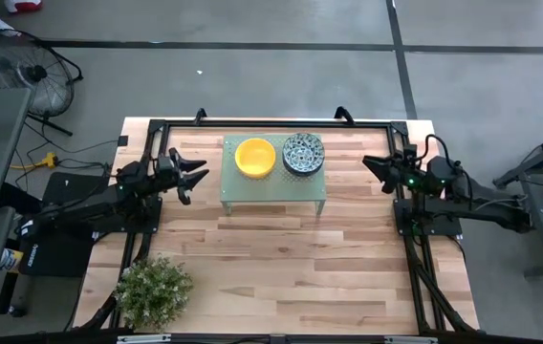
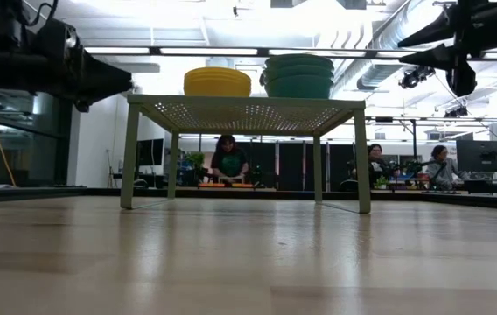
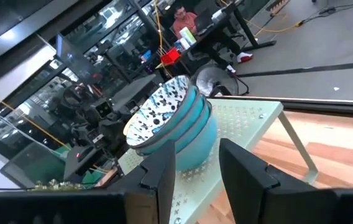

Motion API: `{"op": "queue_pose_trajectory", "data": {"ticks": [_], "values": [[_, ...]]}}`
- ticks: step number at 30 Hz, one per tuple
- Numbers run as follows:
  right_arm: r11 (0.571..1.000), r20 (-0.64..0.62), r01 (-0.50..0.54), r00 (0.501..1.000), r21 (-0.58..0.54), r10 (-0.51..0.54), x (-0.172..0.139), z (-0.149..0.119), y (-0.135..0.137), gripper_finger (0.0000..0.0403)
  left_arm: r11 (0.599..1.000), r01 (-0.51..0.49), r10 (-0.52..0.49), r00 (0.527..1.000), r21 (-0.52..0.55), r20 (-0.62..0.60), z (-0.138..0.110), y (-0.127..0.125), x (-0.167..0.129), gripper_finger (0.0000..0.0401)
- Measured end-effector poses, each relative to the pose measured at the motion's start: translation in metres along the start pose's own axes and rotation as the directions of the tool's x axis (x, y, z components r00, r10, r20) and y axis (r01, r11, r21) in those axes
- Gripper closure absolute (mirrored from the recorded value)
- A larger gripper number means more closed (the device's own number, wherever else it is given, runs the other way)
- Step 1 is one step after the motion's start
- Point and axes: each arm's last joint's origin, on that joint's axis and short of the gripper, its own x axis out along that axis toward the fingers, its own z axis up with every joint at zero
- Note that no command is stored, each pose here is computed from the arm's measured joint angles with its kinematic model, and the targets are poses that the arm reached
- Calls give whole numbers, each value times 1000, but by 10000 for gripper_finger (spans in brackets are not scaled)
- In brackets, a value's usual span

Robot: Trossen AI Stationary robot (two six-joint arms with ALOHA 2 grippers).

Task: Pick & Place Mini bowls
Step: Return to Home Position

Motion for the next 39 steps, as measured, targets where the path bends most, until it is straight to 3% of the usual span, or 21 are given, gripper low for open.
{"op": "queue_pose_trajectory", "data": {"ticks": [3,8,19,24,31,39], "values": [[1000,29,-9,1000,12,8,4,-3,-2,290,999,-29,28,1000,23,8,0,1,0,255],[990,100,-130,987,50,125,17,-24,-7,290,1000,-16,16,1000,25,5,0,0,0,255],[984,169,-163,974,74,148,17,-60,-15,290,1000,6,-6,1000,25,-1,-1,0,0,255],[979,146,-196,972,61,185,15,-69,-16,290,998,9,-10,1000,54,8,1,0,0,255],[975,124,-223,968,20,219,12,-70,-15,290,990,110,-113,993,83,22,8,-4,-1,255],[971,71,-237,969,20,235,5,-72,-22,290,991,131,-133,990,29,55,6,-5,-8,255]]}}
